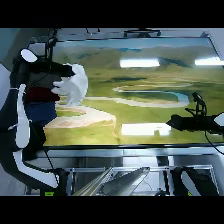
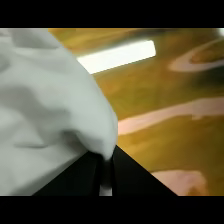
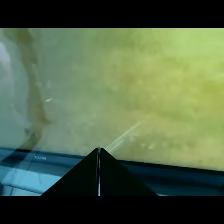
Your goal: Fold the shirts.
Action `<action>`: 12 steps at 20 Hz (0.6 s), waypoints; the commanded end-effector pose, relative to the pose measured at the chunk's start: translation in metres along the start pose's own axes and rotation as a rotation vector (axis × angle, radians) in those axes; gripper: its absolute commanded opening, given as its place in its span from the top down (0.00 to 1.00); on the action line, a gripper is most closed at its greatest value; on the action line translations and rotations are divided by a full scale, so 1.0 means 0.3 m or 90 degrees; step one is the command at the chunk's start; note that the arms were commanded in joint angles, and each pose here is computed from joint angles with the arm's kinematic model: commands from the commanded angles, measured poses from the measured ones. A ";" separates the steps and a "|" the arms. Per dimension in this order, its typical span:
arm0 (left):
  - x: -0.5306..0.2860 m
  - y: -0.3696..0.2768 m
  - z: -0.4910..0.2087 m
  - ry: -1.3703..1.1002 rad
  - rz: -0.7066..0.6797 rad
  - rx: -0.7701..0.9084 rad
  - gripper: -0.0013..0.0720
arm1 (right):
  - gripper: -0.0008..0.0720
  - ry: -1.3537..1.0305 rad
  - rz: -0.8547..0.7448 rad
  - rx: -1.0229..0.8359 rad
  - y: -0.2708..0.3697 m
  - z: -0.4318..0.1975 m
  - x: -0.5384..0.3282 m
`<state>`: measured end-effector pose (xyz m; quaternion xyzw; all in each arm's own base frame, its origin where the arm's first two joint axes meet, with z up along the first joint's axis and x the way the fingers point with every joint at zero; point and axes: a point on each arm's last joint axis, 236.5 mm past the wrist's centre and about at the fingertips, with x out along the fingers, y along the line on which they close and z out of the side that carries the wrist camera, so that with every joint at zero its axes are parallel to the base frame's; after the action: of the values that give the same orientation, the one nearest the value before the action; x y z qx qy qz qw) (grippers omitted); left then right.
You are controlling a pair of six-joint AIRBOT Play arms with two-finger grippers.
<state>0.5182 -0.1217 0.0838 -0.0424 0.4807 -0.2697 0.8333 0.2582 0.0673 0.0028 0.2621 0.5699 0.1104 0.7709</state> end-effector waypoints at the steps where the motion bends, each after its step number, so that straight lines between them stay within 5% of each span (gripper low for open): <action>1: -0.055 -0.396 -0.026 0.017 -0.120 0.066 0.96 | 0.96 -0.020 -0.007 -0.023 -0.021 0.029 -0.016; 9: 0.214 -0.783 -0.380 0.149 -0.196 0.126 0.92 | 0.94 -0.010 -0.008 -0.022 -0.026 0.017 -0.017; 10: 0.231 -0.796 -0.384 0.142 -0.195 0.128 0.52 | 0.83 -0.003 -0.007 -0.022 -0.024 0.008 -0.017; 11: 0.237 -0.801 -0.376 0.133 -0.193 0.129 0.02 | 0.47 0.005 -0.005 -0.021 -0.021 -0.003 -0.017; 12: 0.233 -0.794 -0.357 0.121 -0.187 0.128 0.00 | 0.18 0.009 -0.004 -0.021 -0.021 -0.007 -0.017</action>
<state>0.3620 -0.3242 0.0567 -0.0041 0.5296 -0.4388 0.7259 0.2580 0.0583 0.0036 0.2466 0.5670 0.1150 0.7775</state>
